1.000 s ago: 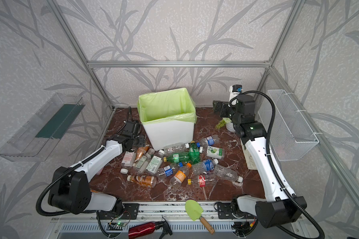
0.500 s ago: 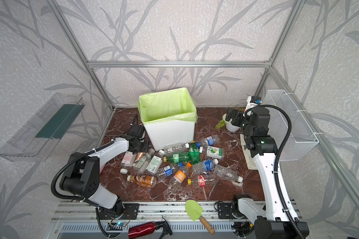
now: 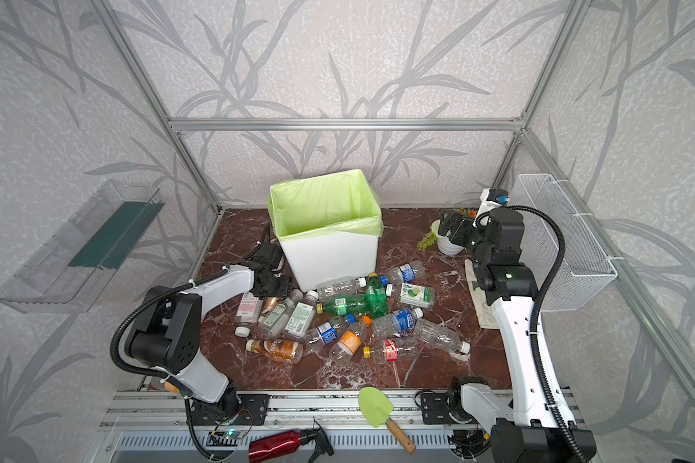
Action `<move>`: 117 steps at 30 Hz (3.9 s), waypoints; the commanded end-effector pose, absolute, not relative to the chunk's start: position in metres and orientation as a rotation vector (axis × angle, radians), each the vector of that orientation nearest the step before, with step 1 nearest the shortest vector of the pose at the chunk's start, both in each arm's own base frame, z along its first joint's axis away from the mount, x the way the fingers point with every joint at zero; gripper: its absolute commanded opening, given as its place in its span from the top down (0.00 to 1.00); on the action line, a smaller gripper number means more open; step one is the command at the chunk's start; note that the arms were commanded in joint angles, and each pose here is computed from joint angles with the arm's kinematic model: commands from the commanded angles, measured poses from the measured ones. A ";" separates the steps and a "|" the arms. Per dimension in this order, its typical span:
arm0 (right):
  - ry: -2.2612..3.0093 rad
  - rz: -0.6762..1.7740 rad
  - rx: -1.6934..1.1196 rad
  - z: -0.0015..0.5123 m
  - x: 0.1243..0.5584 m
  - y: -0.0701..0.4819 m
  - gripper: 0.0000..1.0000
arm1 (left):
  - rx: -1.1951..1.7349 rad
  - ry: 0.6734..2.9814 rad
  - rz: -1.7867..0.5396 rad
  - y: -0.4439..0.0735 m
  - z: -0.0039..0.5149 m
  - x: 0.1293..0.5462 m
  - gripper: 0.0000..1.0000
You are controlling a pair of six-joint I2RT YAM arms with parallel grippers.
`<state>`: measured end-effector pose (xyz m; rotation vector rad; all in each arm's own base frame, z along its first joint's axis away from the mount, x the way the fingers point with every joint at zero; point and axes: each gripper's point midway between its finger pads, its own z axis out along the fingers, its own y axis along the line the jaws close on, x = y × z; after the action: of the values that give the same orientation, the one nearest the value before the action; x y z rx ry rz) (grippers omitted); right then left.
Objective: Throw the plastic bottles in the bin
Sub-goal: 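Grasp the orange-brown bottle with the left gripper while the right gripper withdraws, then lift the orange-brown bottle over the bin and open the left gripper, then move the left gripper back down toward the bottle pile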
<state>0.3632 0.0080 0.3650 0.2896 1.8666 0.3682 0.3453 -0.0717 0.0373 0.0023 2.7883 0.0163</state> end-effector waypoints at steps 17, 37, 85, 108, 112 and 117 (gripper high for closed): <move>1.838 0.351 0.344 0.361 0.358 -0.015 0.01 | -0.151 2.515 0.213 -0.036 0.140 0.362 0.44; 1.872 0.337 0.467 0.323 0.347 -0.045 0.01 | -0.029 1.209 -0.121 -0.042 0.615 0.297 0.44; 2.224 0.511 0.755 0.183 0.329 -0.004 0.01 | -0.393 1.891 0.164 0.019 0.315 0.319 0.01; 2.137 0.337 0.830 0.206 0.307 -0.070 0.01 | 1.315 1.706 -0.146 -0.388 0.252 0.212 0.03; 2.119 0.334 0.822 0.209 0.308 -0.073 0.01 | 1.585 1.653 -0.265 -0.422 0.205 0.170 0.09; 2.107 0.359 0.806 0.211 0.312 -0.071 0.01 | 1.792 1.593 -0.367 -0.441 0.172 0.134 0.13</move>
<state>0.3056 -0.0720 0.1927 0.8585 2.1502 0.3397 0.1602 -0.4303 0.1790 1.6282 1.6900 -0.2774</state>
